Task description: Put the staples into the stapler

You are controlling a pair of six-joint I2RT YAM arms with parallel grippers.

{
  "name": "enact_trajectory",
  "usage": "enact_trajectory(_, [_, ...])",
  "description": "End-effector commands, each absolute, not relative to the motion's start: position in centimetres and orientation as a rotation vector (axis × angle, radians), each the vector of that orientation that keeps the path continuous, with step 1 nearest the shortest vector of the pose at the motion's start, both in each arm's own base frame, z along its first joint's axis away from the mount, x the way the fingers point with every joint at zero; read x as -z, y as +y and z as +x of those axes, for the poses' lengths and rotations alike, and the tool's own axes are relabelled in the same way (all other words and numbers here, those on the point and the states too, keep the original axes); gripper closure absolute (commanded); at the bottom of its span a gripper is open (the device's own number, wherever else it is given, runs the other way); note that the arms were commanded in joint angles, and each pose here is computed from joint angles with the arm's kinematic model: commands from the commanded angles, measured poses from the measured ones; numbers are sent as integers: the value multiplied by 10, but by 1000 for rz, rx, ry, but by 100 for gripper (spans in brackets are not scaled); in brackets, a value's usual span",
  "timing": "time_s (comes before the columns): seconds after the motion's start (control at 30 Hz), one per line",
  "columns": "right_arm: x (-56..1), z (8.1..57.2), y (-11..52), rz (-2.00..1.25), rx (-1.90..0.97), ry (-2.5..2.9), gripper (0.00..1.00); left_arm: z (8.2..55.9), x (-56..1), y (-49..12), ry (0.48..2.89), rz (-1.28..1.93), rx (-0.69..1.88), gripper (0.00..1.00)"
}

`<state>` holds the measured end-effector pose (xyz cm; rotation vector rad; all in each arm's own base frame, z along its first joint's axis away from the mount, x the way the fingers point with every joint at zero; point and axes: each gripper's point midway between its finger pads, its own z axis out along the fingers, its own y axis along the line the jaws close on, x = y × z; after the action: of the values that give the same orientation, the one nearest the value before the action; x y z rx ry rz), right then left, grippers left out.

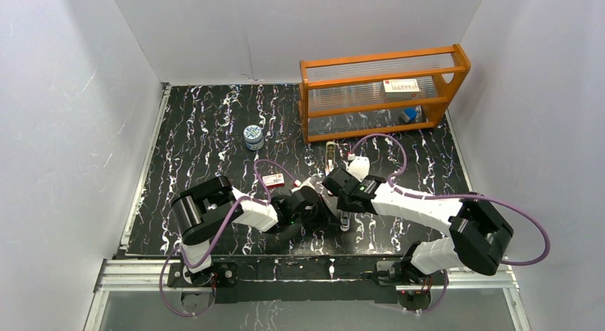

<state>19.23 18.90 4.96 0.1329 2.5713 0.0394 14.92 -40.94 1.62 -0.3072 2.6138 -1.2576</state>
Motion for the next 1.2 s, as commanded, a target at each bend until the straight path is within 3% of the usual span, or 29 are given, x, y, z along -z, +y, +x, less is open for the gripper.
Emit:
enact_trajectory(0.0, [-50,151,211,174,-170,2700,73,144,15,-386,2710,-347,1034,97])
enact_trajectory(0.57, [-37,107,216,199,-154,2765,73,142,24,-383,2732,-366,1010,97])
enact_trajectory(0.63, [-43,109,215,201,-151,2748,70,142,24,-383,2735,-365,1014,97])
enact_trajectory(0.77, [-55,115,209,221,-135,2707,53,143,22,-383,2731,-352,1016,97])
enact_trajectory(0.9, [-65,120,198,238,-117,2663,48,143,22,-383,2737,-335,999,97])
enact_trajectory(1.07, [-73,120,194,245,-123,2647,49,142,22,-384,2738,-322,1005,97])
enact_trajectory(1.17, [-72,120,190,249,-107,2646,61,142,21,-384,2736,-309,1005,97])
